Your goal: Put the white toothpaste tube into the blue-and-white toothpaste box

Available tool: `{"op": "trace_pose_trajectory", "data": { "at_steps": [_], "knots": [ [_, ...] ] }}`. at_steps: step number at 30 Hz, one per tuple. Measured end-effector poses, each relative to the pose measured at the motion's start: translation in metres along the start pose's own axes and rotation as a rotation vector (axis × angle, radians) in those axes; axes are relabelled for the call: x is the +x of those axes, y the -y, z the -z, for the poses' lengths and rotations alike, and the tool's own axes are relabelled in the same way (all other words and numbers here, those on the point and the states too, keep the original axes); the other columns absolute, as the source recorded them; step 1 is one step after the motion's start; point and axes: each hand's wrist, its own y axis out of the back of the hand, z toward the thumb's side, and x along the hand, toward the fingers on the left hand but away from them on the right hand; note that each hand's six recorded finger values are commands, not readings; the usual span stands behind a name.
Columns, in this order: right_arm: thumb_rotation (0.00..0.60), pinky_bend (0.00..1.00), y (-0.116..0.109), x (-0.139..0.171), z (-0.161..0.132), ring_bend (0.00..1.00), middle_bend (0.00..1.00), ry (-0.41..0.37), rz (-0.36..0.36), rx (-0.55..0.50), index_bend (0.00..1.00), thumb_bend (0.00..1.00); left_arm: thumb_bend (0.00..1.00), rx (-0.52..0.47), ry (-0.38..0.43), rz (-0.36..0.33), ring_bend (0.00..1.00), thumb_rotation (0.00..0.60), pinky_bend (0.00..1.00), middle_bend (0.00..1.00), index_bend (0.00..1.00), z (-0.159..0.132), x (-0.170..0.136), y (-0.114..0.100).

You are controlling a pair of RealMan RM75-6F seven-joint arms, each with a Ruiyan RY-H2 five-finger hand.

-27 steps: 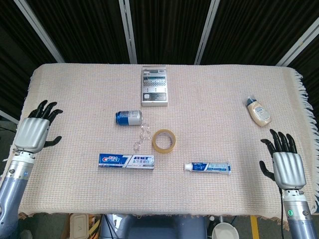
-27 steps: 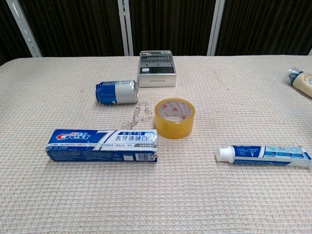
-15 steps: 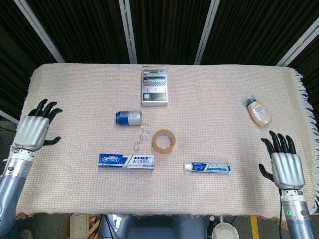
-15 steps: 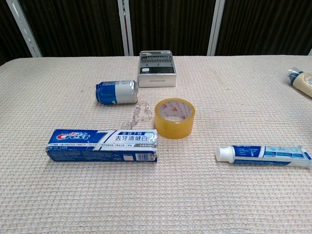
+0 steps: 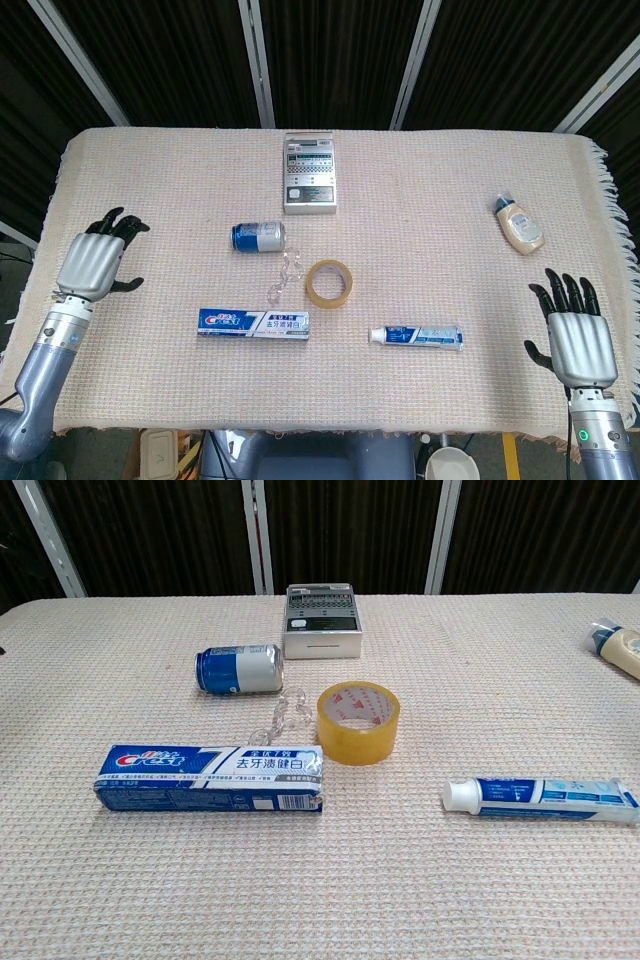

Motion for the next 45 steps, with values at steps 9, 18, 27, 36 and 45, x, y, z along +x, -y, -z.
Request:
{"op": "trace_pose_trajectory", "data": {
  "at_steps": [9,18,27,36,45],
  "knots": [
    [0.6,0.0,0.005,-0.006,-0.002,0.06,0.07,0.028,-0.034,0.056,0.19,0.22,0.11,-0.024,0.108,0.036,0.1,0.6,0.25,0.24,0.26,-0.06,-0.005,0.019],
    [0.6,0.0,0.007,-0.013,-0.009,0.06,0.07,0.035,-0.049,0.09,0.19,0.22,0.09,-0.124,0.153,0.093,0.1,0.6,0.25,0.2,0.26,-0.087,-0.012,0.026],
    [0.6,0.0,0.006,-0.016,-0.017,0.06,0.07,0.035,-0.057,0.111,0.2,0.22,0.01,-0.104,0.203,0.153,0.1,0.553,0.25,0.18,0.26,-0.101,-0.02,0.036],
    [0.6,0.0,0.006,-0.016,-0.022,0.06,0.07,0.032,-0.062,0.126,0.19,0.22,0.0,-0.047,0.216,0.204,0.1,0.542,0.25,0.17,0.24,-0.106,-0.024,0.051],
    [0.6,0.0,0.011,-0.019,-0.023,0.06,0.07,0.039,-0.079,0.13,0.2,0.22,0.0,-0.02,0.25,0.245,0.1,0.539,0.25,0.18,0.24,-0.121,-0.026,0.069]
  ]
}}
